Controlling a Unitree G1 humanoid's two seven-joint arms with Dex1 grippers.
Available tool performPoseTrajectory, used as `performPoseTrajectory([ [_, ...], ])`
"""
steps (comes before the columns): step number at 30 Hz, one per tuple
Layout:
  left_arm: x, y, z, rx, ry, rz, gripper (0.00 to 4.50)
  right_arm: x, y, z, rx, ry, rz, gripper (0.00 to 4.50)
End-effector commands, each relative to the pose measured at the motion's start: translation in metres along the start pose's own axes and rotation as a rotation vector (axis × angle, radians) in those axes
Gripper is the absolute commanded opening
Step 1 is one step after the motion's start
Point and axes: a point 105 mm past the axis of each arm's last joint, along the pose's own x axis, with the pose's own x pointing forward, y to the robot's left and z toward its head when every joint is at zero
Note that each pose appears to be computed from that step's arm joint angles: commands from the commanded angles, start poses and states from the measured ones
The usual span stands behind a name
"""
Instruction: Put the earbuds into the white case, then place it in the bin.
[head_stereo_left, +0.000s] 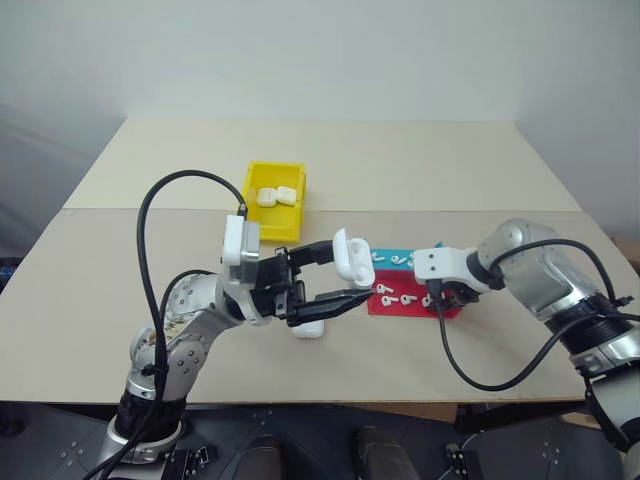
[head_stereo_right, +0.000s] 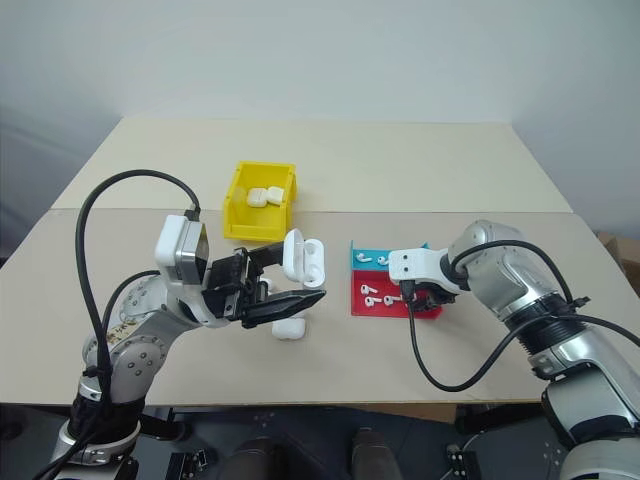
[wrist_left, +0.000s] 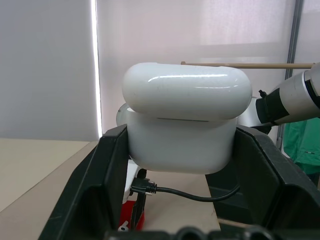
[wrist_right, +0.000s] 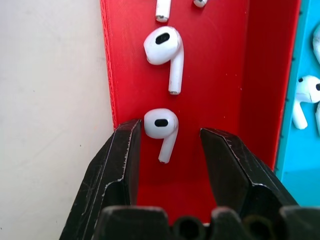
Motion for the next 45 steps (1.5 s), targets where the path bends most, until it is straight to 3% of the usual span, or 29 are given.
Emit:
performPoseTrajectory([
  [1,0.003,-0.003,0.008,0.039,-0.016,-0.027,2.82,-0.003,-0.001,0.001,-0.022,-0.001,-0.002,2.09],
  [3,0.003,-0.003,0.008,0.04,-0.016,-0.024,2.82,-0.001,0.001,0.0,-0.025,0.006,0.006,1.71],
  [6,0.002,-0.002,0.008,0.039,-0.015,-0.018,2.82,0.0,0.003,-0.002,-0.025,0.009,0.013,0.78],
  [11,0.002,-0.001,0.008,0.033,-0.018,-0.002,2.82,-0.006,0.004,-0.001,0.007,-0.02,-0.013,0.69],
  [16,0.004,0.005,0.011,0.023,-0.048,0.031,2.82,-0.035,0.001,0.014,0.136,-0.188,-0.097,0.69],
  [21,0.009,0.005,0.015,0.014,-0.076,0.024,2.82,-0.078,0.009,0.032,0.307,-0.515,-0.205,0.69],
  [26,0.008,0.006,0.012,0.006,-0.053,-0.005,2.82,-0.142,0.007,0.049,0.442,-1.05,-0.407,0.69],
  [28,0.007,0.008,0.01,0.004,-0.042,-0.014,2.82,-0.163,0.016,0.057,0.459,-1.241,-0.41,0.69],
  [32,0.01,0.01,0.009,-0.001,-0.04,-0.026,2.82,-0.184,0.038,0.084,0.422,-1.465,-0.342,0.69],
  [40,0.014,0.011,0.009,-0.008,-0.048,-0.042,2.82,-0.187,0.059,0.135,0.362,-1.567,-0.221,0.69],
  [45,0.016,0.012,0.01,-0.007,-0.054,-0.042,2.82,-0.172,0.06,0.147,0.363,-1.524,-0.174,0.69],
])
